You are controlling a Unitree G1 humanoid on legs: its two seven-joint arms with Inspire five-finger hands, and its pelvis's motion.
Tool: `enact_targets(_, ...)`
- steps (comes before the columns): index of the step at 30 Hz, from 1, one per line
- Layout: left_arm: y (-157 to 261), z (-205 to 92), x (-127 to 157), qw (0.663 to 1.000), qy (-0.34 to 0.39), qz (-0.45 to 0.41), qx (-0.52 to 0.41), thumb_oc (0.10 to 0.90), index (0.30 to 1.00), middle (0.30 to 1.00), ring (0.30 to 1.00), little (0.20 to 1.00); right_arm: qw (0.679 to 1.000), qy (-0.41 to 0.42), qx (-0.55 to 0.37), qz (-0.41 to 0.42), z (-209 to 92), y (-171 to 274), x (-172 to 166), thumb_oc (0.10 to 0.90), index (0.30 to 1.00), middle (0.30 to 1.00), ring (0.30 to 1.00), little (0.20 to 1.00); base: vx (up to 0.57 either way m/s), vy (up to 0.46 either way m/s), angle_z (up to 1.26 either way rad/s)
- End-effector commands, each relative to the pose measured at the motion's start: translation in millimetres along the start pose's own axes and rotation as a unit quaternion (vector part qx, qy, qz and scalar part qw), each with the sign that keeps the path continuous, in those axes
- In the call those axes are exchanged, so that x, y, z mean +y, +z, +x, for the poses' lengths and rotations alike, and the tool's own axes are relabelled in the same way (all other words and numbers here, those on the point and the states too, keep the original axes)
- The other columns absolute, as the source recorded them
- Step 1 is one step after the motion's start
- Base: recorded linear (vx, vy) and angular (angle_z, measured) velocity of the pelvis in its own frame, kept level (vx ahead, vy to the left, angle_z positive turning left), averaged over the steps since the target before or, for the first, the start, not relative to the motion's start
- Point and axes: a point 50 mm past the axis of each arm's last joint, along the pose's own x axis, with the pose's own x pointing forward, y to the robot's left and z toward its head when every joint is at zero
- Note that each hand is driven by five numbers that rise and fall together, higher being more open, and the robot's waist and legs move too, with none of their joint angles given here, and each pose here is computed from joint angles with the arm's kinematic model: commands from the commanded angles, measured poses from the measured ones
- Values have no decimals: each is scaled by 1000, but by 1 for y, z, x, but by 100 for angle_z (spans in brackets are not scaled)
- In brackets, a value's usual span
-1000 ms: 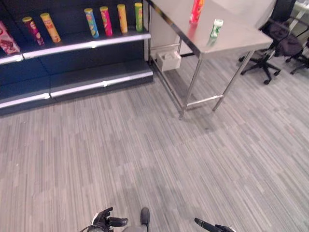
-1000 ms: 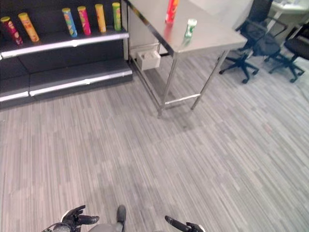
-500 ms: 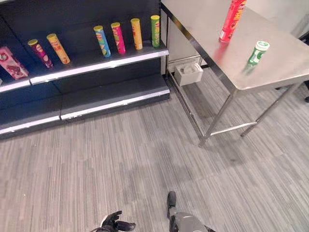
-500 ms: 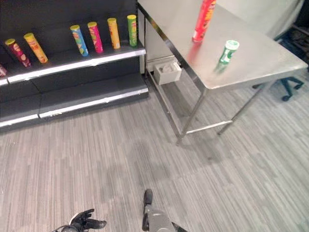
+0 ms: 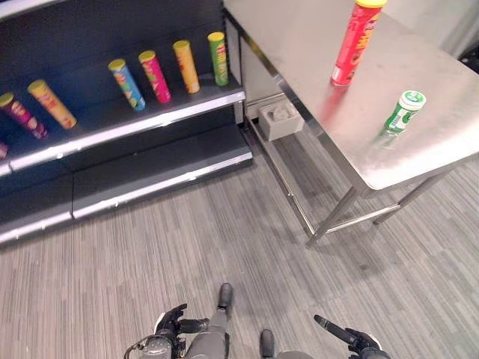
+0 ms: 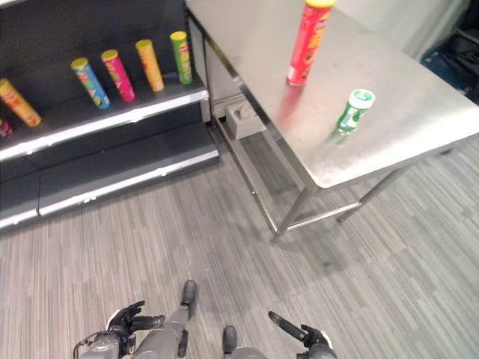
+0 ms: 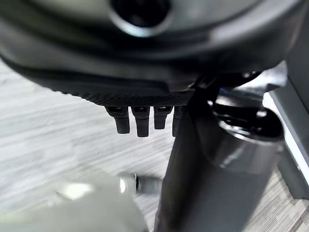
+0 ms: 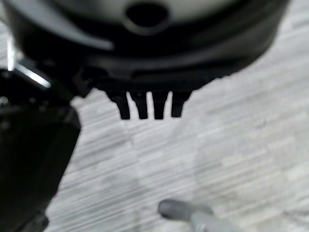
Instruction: Put the goods on the table back onto the shelves and tidy them up.
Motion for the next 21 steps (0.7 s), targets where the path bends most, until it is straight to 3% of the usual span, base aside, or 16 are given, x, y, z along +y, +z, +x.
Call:
enact_targets(1,4,1,11,1000,14,27,-4,800,900,900,900,900,1000,-22,6,3,-2,-10,-11,800,900,900,900,900,116,180,-73)
enact_targets(6,-18,-2,18,998,16,54,40,800,900,900,900,900,1000,-12,3,16,-2,-8,-4,800,900,900,900,900,89,223,-53)
enact_targets(10,-5,0,30,998,34,44,24,800,900,900,900,900,999,4,-32,17,-1,12,6,800,900,900,900,900,-91,161,-63)
enact_targets(21,1,1,36,998,40,56,11,800,900,900,900,900,999,-27,14,24,-3,-14,-12,800,900,900,900,900,75,-148,-6)
